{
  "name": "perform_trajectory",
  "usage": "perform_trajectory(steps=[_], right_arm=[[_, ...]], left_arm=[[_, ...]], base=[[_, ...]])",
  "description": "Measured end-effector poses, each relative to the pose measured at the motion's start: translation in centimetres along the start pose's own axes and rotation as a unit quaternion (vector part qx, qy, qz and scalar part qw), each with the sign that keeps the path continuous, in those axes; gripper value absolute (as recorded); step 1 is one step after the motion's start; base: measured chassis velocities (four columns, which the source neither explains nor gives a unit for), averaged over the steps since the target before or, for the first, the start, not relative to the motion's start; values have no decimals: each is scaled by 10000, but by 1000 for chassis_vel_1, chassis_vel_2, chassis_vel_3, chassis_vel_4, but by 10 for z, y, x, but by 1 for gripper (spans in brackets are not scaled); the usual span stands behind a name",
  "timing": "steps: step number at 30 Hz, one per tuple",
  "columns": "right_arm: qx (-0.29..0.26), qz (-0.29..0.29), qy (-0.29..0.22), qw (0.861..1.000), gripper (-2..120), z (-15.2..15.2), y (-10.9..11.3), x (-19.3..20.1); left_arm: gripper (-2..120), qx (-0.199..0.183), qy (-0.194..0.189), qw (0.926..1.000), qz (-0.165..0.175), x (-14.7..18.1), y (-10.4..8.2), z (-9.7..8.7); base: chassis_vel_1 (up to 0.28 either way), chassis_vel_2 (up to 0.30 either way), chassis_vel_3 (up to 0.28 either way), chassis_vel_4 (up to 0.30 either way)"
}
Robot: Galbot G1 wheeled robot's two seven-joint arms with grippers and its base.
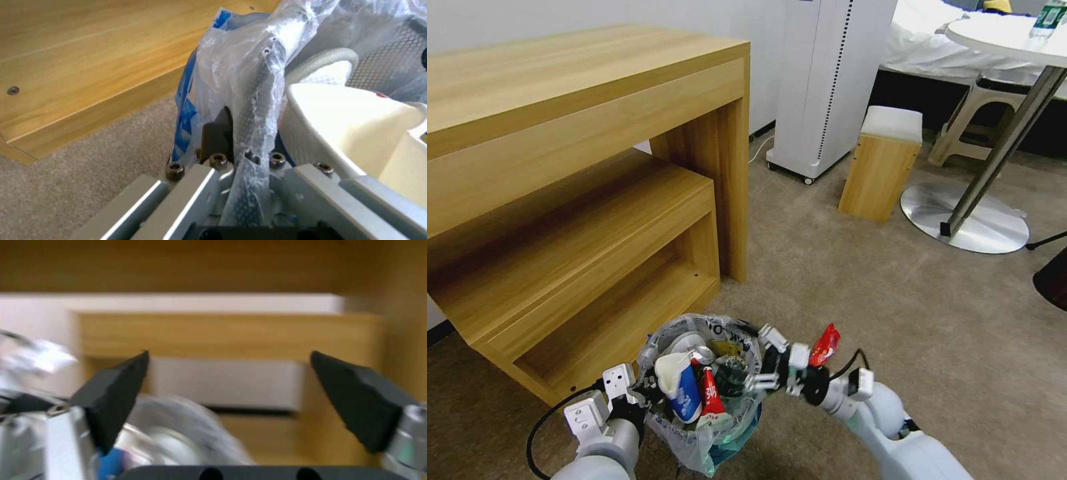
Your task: Pick up the trash bin and place the garbage on the floor into it.
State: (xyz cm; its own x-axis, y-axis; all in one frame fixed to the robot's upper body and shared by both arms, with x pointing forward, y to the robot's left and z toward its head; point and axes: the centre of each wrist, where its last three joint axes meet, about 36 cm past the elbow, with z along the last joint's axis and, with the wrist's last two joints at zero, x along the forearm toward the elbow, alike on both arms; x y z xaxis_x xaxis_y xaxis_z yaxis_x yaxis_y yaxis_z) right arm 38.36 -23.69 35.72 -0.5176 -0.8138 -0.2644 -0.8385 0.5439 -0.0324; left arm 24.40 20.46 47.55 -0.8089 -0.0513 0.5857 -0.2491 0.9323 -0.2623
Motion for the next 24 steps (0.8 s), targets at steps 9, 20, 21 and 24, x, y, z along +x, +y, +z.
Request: perform_trajectory(steps=[9, 20, 21, 24], right_arm=[[220, 1307, 1834, 9740, 100, -18, -43, 55], [-2349, 4528, 3523, 7846, 100, 23, -30, 34], [-2643, 4646, 3539, 7675, 100, 29, -31, 28], [-2999, 4775, 3584, 7441, 100, 37, -32, 20]], left_arm=[[0, -4, -19, 10000, 12, 2, 0, -1], [0, 6, -21, 10000, 18, 4, 1, 0], [0, 1, -21, 10000, 16, 4, 1, 0], [0, -2, -26, 10000, 13, 4, 1, 0]], base=[[0, 0, 0, 0], [0, 0, 0, 0], [0, 0, 0, 0], [0, 0, 0, 0]])
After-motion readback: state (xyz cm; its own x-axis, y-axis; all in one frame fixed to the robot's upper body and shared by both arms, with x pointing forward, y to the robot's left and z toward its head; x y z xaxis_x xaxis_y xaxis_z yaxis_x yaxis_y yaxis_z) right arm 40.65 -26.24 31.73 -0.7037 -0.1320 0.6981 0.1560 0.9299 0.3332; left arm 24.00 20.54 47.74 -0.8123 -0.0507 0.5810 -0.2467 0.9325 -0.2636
